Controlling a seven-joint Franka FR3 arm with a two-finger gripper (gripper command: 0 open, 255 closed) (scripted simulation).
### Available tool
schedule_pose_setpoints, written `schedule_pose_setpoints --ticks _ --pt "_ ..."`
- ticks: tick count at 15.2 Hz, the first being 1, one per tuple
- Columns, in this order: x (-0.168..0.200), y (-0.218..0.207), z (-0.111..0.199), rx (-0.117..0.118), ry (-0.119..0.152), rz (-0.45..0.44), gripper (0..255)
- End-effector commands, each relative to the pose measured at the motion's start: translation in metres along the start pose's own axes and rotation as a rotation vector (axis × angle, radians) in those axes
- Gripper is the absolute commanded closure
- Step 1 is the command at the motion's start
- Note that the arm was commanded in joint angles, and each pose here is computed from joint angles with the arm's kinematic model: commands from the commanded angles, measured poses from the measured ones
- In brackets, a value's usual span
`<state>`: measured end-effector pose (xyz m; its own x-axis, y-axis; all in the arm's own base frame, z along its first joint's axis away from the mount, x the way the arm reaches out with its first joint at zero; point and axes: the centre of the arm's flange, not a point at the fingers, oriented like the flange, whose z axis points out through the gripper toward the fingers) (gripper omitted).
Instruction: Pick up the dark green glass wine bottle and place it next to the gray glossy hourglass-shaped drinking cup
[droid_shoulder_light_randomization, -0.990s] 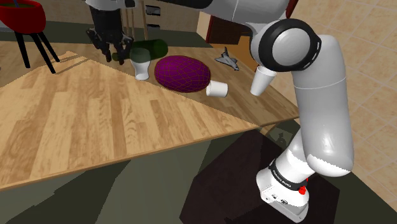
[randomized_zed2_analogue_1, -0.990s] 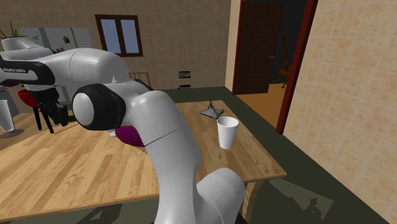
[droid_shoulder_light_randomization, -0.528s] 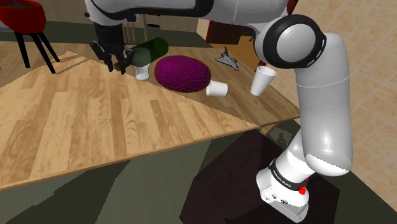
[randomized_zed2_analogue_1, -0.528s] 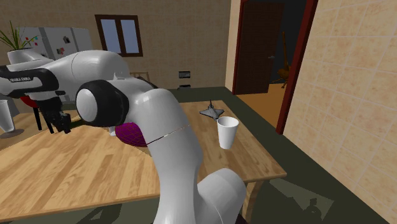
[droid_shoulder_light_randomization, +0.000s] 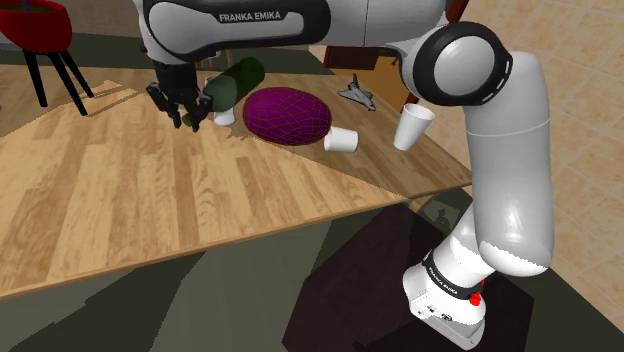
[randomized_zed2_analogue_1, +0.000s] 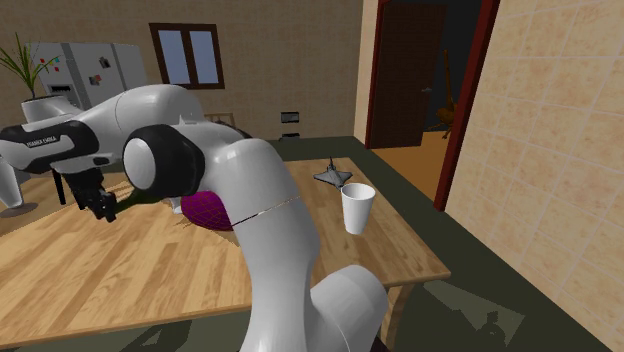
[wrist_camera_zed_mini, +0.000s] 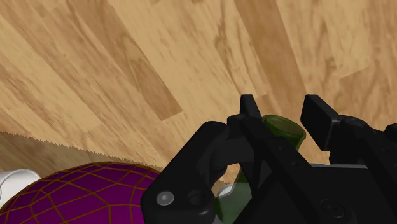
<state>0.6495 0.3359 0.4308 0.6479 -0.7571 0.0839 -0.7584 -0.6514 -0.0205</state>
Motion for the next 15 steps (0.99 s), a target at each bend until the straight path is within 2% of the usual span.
schedule_pose_setpoints --ticks 1,15 --pt "-0.001 0.000 0.010 0.001 0.000 0.000 255" --pt "-0.007 0.001 0.084 0.001 0.000 0.000 255"
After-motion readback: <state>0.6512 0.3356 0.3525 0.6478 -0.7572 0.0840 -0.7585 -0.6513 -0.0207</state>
